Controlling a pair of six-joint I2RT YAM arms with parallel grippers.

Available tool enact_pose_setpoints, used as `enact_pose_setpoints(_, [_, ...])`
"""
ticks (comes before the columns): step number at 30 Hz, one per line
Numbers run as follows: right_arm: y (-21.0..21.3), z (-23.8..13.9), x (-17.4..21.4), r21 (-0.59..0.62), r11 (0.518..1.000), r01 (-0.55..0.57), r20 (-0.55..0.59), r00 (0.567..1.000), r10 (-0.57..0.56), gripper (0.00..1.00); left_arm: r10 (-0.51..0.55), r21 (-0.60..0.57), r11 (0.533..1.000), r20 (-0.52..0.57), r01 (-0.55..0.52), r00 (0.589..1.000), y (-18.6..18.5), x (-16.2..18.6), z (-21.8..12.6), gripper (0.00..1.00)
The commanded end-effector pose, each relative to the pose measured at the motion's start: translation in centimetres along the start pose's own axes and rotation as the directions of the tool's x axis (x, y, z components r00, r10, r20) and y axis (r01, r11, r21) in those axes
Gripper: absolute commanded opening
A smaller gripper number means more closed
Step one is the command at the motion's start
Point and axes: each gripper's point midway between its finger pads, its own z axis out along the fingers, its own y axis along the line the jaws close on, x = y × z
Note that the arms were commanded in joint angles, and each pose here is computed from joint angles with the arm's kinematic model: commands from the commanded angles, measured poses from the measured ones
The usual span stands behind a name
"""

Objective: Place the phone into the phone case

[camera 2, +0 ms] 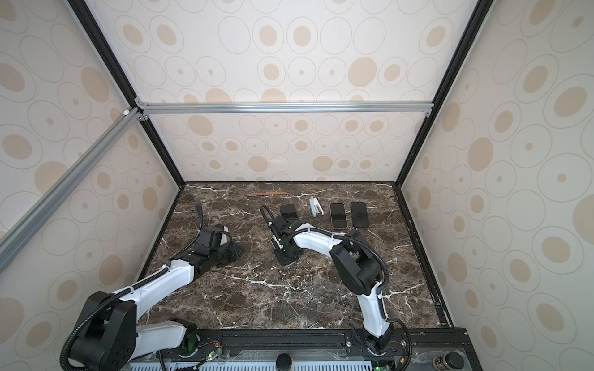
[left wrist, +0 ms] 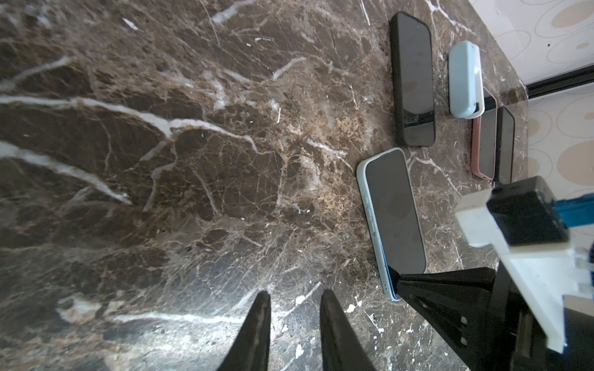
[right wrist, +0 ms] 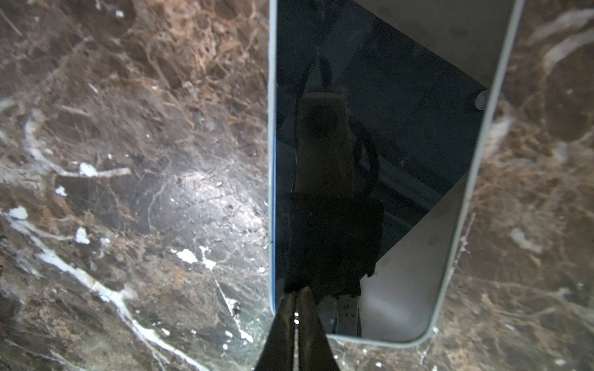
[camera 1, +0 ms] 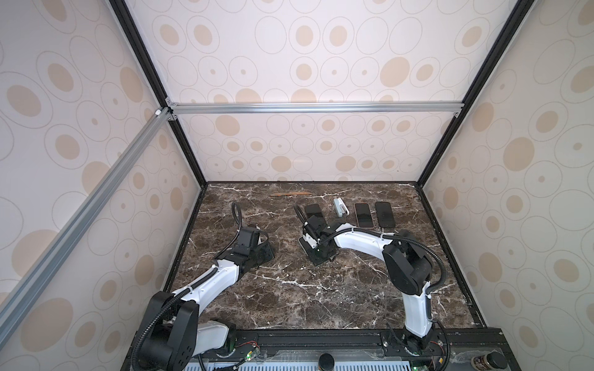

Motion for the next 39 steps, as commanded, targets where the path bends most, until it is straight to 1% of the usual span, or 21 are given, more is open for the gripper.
enact_pose_setpoints(1, [-3.9,9.4,12.3,0.124,0.992,0.004,-0.420,0.906,0.049,0.08,0.035,0.011,0.999,0.029,-0.036,0.999,-1.3,-1.6,-0.3,0.28])
enact_pose_setpoints(8, [-4.3,10.4,13.1,0.131,0.991,0.016,-0.450,0.892,0.045,0.08,0.093,-0.006,0.996,0.028,-0.093,0.995,-2.2,-3.0,0.0,0.27])
enact_pose_setpoints(20, [-4.5,12.0,14.6,0.132,0.991,0.010,-0.480,0.876,0.055,0.09,0.138,-0.005,0.990,0.024,-0.138,0.990,-3.6,-4.9,0.3,0.27])
enact_pose_setpoints(26, [-4.7,12.9,15.7,0.134,0.991,0.024,-0.497,0.866,0.046,0.09,0.104,-0.008,0.995,0.016,-0.104,0.994,-2.3,-3.6,1.2,0.27])
enact_pose_setpoints(30, [-4.9,13.1,16.0,0.142,0.989,0.038,-0.504,0.863,0.039,0.09,0.070,0.008,0.998,-0.008,-0.070,0.998,-1.7,-2.4,2.2,0.27])
enact_pose_setpoints(33, [-5.1,13.4,16.4,0.150,0.987,0.054,-0.513,0.858,0.030,0.09,0.071,0.004,0.997,-0.022,-0.071,0.997,-1.4,-2.0,2.5,0.27])
enact_pose_setpoints(36, [-5.5,14.0,17.0,0.173,0.980,0.103,-0.529,0.849,0.004,0.09,0.086,-0.010,0.996,-0.018,-0.086,0.996,-1.2,-2.1,2.4,0.27])
enact_pose_setpoints(39, [-5.9,14.5,18.0,0.182,0.977,0.114,-0.547,0.837,0.004,0.09,0.095,-0.014,0.995,-0.012,-0.095,0.995,-1.1,-2.1,2.3,0.27])
